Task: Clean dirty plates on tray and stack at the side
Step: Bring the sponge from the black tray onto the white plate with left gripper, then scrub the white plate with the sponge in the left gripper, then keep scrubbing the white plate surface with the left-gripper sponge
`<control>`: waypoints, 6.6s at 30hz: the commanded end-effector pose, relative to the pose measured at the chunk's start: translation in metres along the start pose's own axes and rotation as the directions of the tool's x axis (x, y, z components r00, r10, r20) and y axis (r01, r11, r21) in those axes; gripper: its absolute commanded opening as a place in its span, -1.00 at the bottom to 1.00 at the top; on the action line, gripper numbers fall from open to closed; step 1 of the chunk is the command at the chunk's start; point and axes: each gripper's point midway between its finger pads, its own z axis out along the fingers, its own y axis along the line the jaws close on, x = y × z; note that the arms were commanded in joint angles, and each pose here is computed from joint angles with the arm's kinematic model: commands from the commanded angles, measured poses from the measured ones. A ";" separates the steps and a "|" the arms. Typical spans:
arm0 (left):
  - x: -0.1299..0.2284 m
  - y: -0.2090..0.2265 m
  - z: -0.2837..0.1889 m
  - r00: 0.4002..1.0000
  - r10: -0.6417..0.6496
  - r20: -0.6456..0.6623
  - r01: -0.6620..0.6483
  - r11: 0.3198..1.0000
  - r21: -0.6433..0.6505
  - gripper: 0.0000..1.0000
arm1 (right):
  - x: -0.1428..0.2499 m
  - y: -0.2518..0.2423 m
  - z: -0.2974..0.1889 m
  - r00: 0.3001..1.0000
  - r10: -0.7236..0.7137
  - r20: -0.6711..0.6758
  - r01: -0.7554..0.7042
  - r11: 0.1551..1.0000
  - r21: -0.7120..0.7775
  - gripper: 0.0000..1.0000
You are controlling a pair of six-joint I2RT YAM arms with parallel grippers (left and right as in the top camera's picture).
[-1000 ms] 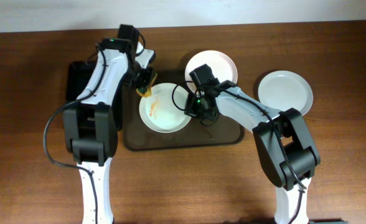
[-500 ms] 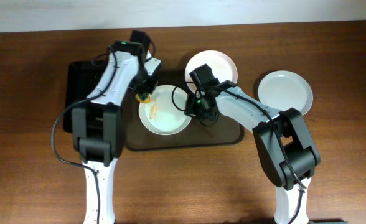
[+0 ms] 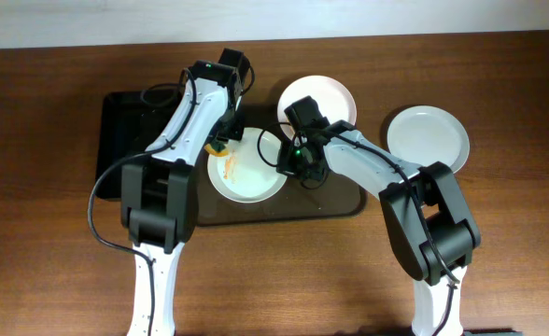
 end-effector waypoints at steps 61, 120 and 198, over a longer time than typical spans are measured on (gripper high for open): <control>0.029 0.034 0.035 0.935 -0.355 0.025 0.355 0.926 -0.126 -0.99 | 0.007 -0.016 0.015 0.999 0.020 -0.030 -0.019 0.999 0.046 -0.92; 0.060 0.031 0.048 0.872 -0.490 -0.004 0.477 0.851 -0.218 -0.99 | 0.006 -0.016 0.015 0.999 0.021 -0.028 -0.019 0.999 0.049 -0.92; 0.002 0.005 0.051 0.971 -0.226 0.084 0.197 0.946 0.259 -0.99 | 0.008 -0.017 0.015 0.999 0.022 -0.033 -0.020 0.998 0.053 -0.92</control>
